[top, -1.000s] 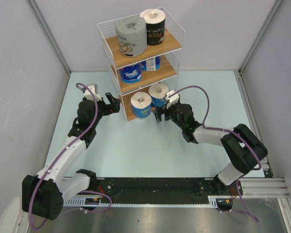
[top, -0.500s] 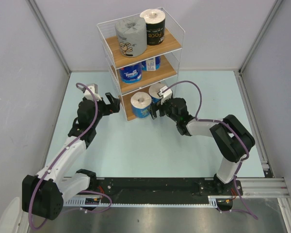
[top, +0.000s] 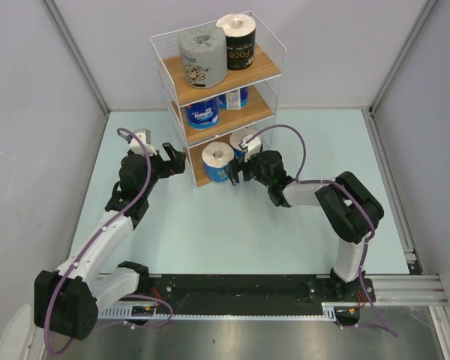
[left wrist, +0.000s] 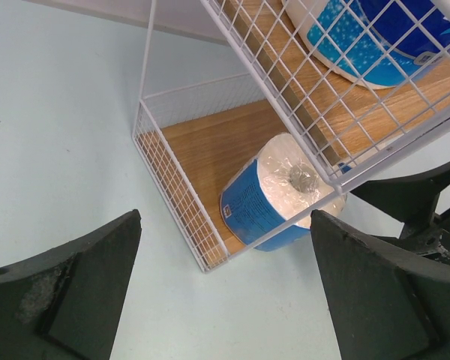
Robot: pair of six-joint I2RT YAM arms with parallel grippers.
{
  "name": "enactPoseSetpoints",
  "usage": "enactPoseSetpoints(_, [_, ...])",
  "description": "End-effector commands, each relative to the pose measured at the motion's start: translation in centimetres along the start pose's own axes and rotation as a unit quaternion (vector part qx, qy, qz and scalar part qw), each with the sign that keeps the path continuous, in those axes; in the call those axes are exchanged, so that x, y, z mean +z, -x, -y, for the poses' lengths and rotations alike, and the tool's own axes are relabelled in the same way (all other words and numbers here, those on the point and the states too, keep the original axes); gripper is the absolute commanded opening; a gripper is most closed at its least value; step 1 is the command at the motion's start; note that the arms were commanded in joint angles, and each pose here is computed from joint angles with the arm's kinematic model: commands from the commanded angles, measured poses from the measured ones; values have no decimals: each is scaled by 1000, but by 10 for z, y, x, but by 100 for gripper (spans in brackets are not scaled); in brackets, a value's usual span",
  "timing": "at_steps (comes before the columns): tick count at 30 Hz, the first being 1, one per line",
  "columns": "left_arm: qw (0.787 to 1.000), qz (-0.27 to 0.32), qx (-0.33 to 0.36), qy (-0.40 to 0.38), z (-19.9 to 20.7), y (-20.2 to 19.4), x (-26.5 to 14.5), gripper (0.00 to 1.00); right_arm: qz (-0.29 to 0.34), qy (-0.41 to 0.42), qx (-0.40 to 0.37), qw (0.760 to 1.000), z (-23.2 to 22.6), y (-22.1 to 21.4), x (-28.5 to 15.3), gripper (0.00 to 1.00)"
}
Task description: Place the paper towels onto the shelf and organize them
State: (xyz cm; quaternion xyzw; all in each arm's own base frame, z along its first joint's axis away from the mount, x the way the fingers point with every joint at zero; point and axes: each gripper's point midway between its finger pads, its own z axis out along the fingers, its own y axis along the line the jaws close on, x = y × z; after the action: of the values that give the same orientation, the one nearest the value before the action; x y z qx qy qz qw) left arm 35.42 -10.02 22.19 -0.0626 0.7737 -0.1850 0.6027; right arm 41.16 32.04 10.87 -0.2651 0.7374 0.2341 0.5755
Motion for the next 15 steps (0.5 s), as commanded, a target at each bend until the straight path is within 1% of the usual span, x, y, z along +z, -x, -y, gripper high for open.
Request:
enactPoseSetpoints(1, [1000, 24, -6, -12, 6, 18, 1, 100, 20, 7, 10, 1000, -2, 14, 12, 100])
enactPoseSetpoints(15, [1000, 24, -9, -12, 6, 17, 1, 100, 32, 2, 30, 999, 1, 27, 32, 100])
